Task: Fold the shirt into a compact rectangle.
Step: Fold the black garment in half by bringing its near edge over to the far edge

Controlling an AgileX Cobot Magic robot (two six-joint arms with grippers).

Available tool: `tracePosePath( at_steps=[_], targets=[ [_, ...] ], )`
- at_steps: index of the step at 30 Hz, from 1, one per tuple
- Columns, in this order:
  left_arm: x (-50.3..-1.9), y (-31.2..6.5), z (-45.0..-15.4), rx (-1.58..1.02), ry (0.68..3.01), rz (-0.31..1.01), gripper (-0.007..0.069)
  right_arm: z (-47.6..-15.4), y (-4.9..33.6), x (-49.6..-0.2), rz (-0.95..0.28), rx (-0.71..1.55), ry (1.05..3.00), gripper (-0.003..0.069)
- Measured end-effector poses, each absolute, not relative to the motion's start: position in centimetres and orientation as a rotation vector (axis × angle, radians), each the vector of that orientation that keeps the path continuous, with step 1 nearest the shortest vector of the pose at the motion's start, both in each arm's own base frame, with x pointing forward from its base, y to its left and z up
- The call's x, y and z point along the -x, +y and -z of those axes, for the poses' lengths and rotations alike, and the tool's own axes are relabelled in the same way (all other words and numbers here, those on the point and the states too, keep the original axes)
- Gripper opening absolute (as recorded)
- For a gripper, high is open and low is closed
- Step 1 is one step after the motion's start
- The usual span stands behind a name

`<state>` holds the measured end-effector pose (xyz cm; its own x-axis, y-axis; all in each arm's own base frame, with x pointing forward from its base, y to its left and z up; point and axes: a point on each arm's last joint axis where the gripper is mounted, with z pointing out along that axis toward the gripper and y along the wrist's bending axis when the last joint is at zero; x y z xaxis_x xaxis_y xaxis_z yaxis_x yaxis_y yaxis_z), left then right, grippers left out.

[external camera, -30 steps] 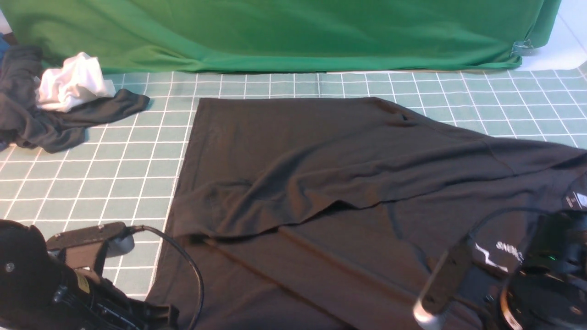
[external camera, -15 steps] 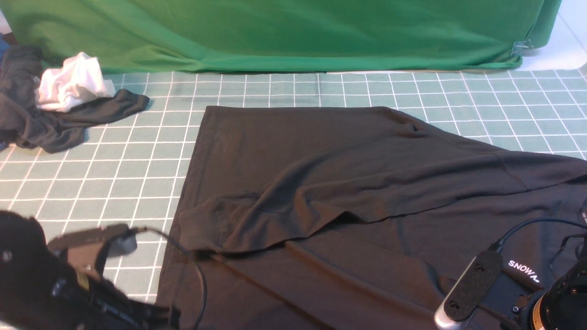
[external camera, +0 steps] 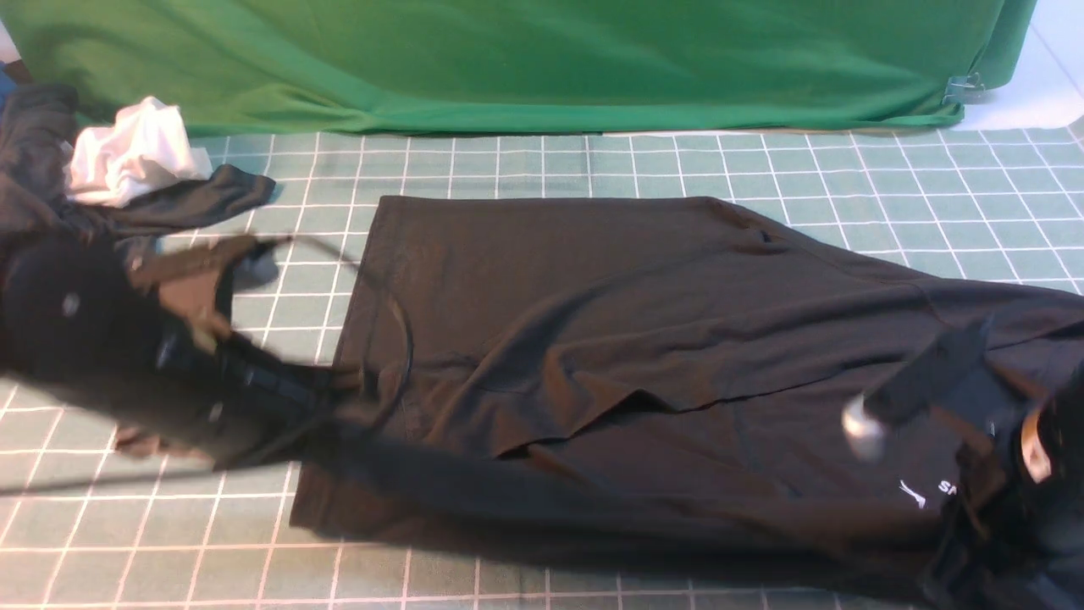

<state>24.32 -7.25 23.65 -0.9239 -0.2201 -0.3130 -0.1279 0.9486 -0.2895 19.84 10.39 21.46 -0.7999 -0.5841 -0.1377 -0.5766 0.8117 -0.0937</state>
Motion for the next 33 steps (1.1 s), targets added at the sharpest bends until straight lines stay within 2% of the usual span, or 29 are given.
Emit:
tracePosePath(
  at_steps=[7,11,15,19,21,33],
  targets=[
    [-30.3,-6.0,-25.9,0.331,2.621,0.383,0.0016,-22.8,10.7,-26.5,0.078,0.815,2.812,0.0036],
    [-32.6,-5.2,-26.0,0.377,2.572,0.382,0.0016,-23.0,11.4,-29.8,0.079,0.791,2.794,0.0036],
    [-35.8,-4.4,-24.1,0.430,2.539,0.366,0.0016,-23.0,12.4,-34.8,0.077,0.745,2.757,0.0036],
    [-37.9,-3.9,-22.9,0.490,2.520,0.383,0.0016,-22.8,12.7,-37.7,0.090,0.721,2.734,0.0036],
    [-39.6,-3.6,-22.0,0.509,2.508,0.384,0.0016,-21.8,13.0,-39.6,0.102,0.724,2.730,0.0036],
    [-44.4,-3.6,-18.7,0.510,2.423,0.388,0.0016,-18.3,13.3,-44.9,0.137,0.725,2.599,0.0040]
  ],
)
